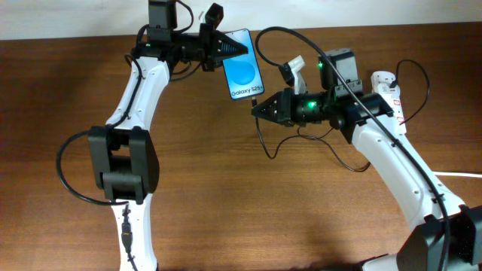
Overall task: Plug charger to phone and switch on socket
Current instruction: 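Push the USB-C plug up into the phone's bottom port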
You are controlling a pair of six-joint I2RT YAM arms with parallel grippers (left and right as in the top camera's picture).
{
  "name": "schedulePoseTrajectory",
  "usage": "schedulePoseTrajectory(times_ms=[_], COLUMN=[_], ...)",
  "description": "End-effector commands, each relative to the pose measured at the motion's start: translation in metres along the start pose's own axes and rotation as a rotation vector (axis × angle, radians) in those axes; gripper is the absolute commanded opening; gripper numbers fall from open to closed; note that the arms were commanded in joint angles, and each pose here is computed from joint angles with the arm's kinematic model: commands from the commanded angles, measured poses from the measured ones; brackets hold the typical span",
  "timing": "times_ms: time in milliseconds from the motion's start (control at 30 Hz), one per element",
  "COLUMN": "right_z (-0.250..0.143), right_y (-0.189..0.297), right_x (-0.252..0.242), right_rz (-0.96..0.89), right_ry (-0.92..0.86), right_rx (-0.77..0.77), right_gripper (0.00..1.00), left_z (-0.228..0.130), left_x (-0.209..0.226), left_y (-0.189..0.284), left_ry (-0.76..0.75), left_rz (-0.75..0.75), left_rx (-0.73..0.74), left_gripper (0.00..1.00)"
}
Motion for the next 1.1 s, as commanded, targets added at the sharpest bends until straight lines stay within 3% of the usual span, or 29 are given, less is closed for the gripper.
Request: schedulePoseTrajectory(times_ms=[0,1067], right_z=[-0.0007,-0.0037], right_y=[-0.0008,-0.0088], right_x=[-0.0015,0.0045], right_rz=[0.004,0.018], right_ry=[0.006,0.023], right_rx=[0.003,0.019], right_gripper=[0.04,0.04], left_z=[-0.0109,-0.0119], left_x=[-0.0330,-0.0331], left_y=[0.0022,-0.0010], left_ry=[-0.087,-0.079], left_rz=[-0.017,-0.017], left_rx=[0.020,0.027], left_gripper=[0.00,0.00])
Point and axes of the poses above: each gripper's point midway between its finger pads, its own y axis back along the fingers, its own x axis along the line the jaws close on, z = x × y, the point moved 3 cm from there along y, back along the fingers, and after that the axes turned 8 degrees about y, right-handed, at the moved point
